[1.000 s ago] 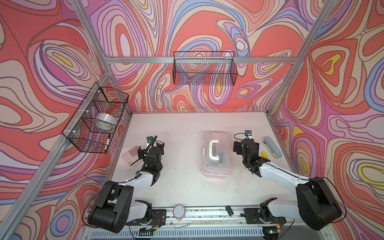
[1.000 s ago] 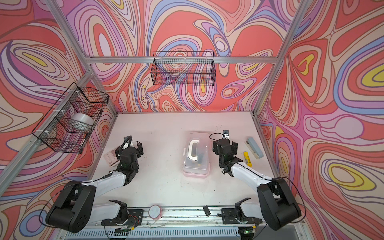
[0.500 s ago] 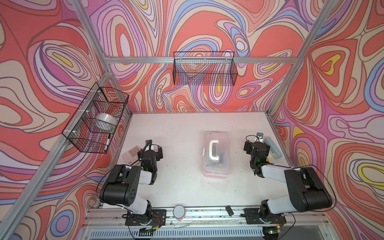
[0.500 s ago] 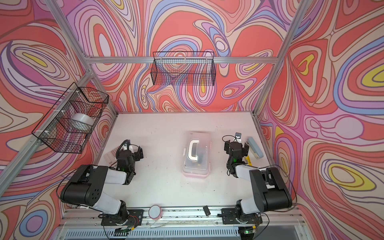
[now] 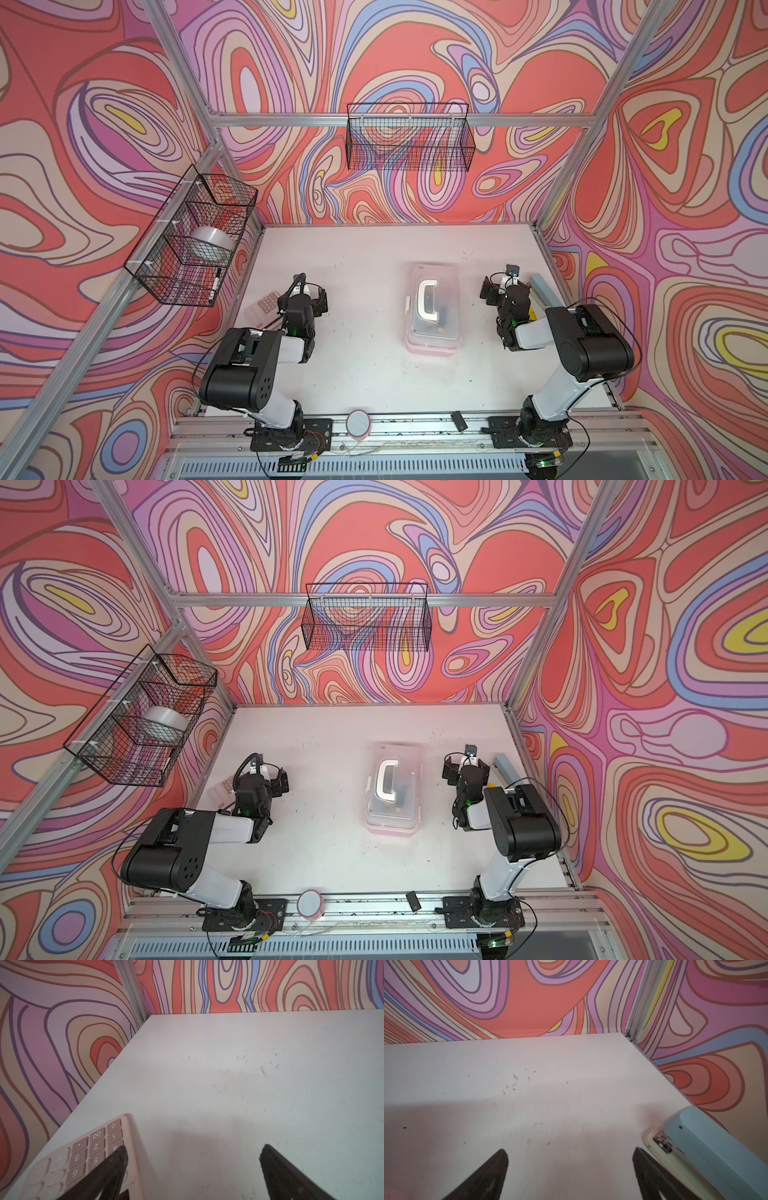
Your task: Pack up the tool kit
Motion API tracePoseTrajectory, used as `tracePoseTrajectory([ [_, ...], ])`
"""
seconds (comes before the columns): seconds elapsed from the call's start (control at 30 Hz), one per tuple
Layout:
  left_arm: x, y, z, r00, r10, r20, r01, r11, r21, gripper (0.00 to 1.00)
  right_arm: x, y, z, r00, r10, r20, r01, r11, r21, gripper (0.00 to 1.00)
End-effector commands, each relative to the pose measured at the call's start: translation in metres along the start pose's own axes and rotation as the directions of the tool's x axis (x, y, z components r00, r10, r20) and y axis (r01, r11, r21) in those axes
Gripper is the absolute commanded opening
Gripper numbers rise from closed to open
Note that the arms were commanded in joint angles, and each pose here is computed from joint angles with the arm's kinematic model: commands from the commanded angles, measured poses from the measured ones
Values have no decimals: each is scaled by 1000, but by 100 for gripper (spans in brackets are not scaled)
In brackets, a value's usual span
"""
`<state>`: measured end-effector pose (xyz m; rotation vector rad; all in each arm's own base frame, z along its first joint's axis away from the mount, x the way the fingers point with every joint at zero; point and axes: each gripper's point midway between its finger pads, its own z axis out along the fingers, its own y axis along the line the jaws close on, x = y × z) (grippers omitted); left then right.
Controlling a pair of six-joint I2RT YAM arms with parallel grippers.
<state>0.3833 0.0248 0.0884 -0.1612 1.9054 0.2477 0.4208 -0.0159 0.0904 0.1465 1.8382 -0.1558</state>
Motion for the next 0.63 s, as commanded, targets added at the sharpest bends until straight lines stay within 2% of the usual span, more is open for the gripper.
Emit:
tracePoseTrajectory([
  [0.0,-6,-1,2,1000,1,14,-1,1000,7,100,-7,1,0,1000,10,22,-10,1000,-10,99],
  [0.27,-6,-1,2,1000,-1,17,1,1000,6,100,-6,3,2,1000,14,10,-13,1000,-19,98],
  [0.43,-6,-1,2,1000,1,17,-1,1000,7,100,-1,2,10,999,31,-36,-33,998,-60,98],
  [0.6,-6,-1,2,1000,0,18,0,1000,6,100,-4,1,6,999,32,-12,-33,998,-59,98],
])
